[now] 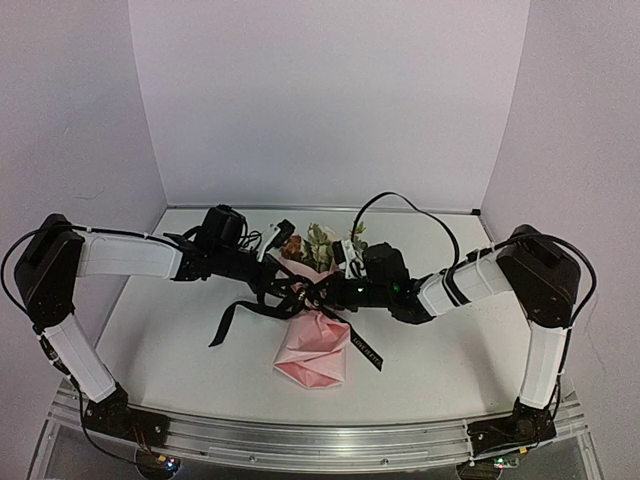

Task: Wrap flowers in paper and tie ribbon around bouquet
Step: Cross the ribbon over the folded bouquet.

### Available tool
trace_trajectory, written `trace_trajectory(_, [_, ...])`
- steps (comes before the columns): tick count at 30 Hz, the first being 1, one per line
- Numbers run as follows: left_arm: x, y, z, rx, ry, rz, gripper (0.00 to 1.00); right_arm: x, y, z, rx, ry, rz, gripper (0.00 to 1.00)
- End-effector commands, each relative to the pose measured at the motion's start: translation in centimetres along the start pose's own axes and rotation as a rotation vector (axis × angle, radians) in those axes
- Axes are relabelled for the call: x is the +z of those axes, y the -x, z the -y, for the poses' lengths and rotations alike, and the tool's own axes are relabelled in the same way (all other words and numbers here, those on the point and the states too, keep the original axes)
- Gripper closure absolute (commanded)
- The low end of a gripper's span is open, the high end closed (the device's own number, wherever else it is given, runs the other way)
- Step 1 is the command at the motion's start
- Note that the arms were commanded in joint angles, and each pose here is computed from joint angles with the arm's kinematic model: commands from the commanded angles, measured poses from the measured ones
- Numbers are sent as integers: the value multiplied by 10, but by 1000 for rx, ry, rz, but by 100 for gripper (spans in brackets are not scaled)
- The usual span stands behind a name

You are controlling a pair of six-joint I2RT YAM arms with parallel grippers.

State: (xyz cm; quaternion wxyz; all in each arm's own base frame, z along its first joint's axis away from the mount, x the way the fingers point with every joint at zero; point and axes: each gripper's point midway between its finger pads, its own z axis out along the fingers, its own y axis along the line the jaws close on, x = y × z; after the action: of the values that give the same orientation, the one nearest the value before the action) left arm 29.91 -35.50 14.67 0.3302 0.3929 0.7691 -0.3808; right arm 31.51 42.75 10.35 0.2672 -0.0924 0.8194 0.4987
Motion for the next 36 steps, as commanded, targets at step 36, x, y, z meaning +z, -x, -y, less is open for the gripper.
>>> trace_trajectory(36, [38, -19, 33, 108, 34, -118, 84, 13, 20, 0, -70, 15, 140, 100])
